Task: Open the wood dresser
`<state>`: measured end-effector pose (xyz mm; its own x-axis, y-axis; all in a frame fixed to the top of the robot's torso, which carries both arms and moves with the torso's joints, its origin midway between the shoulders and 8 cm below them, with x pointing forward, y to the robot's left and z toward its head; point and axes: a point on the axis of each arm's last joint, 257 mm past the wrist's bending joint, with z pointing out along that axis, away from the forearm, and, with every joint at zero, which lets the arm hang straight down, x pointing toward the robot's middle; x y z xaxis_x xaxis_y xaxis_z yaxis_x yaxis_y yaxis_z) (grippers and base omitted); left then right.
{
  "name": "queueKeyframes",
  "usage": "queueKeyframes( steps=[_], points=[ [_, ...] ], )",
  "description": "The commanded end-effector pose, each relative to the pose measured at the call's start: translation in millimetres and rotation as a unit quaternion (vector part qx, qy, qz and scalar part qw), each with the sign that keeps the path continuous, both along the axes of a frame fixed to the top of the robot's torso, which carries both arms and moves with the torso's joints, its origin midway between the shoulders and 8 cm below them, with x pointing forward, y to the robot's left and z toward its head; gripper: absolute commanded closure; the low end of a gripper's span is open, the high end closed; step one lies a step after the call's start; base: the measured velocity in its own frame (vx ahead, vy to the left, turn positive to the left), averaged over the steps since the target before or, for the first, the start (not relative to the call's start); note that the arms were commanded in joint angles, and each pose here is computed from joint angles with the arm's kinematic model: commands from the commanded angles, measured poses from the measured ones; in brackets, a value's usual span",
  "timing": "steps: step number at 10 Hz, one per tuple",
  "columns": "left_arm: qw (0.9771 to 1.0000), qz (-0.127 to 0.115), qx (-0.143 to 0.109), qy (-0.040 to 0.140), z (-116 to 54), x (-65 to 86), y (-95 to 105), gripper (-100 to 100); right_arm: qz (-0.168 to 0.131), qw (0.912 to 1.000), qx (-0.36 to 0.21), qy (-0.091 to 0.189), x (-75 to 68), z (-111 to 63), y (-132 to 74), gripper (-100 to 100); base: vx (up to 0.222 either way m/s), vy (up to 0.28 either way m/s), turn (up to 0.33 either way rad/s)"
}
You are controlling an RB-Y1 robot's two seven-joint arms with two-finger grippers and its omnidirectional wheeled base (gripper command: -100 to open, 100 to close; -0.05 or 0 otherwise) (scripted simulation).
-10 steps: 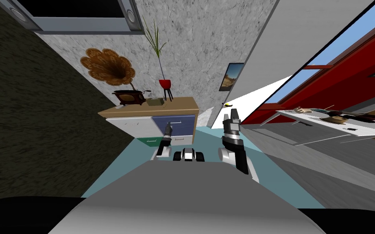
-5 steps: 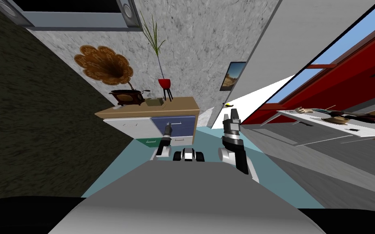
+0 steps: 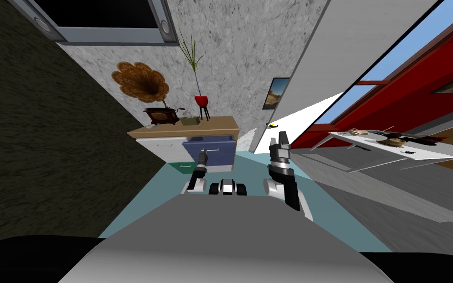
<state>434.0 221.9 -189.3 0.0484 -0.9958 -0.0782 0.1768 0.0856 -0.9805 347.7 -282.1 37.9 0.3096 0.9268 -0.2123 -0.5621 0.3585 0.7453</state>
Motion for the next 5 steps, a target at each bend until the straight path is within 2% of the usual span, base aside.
queueKeyframes(
  steps=[1,3,4,5],
  points=[
    [1.0000,-0.001,0.001,-0.006,5.8,-4.6,-0.6,100,0.000,1.0000,0.000,0.000,0.0,0.0,0.0,0,-0.177,-0.022,0.013],
    [0.9999,-0.002,0.001,-0.011,10.5,-8.2,-1.2,100,0.000,1.0000,0.000,0.000,0.0,0.1,0.0,0,-0.218,-0.009,0.011],
    [1.0000,-0.002,0.000,-0.002,4.1,-8.1,-1.8,100,0.000,1.0000,0.000,0.000,0.0,0.1,0.0,0,-0.094,-0.011,-0.006],
    [1.0000,-0.002,0.000,0.003,5.1,-11.1,-1.7,-100,0.000,1.0000,0.000,0.000,0.0,0.0,0.0,0,-0.015,-0.002,-0.019]
  ],
)
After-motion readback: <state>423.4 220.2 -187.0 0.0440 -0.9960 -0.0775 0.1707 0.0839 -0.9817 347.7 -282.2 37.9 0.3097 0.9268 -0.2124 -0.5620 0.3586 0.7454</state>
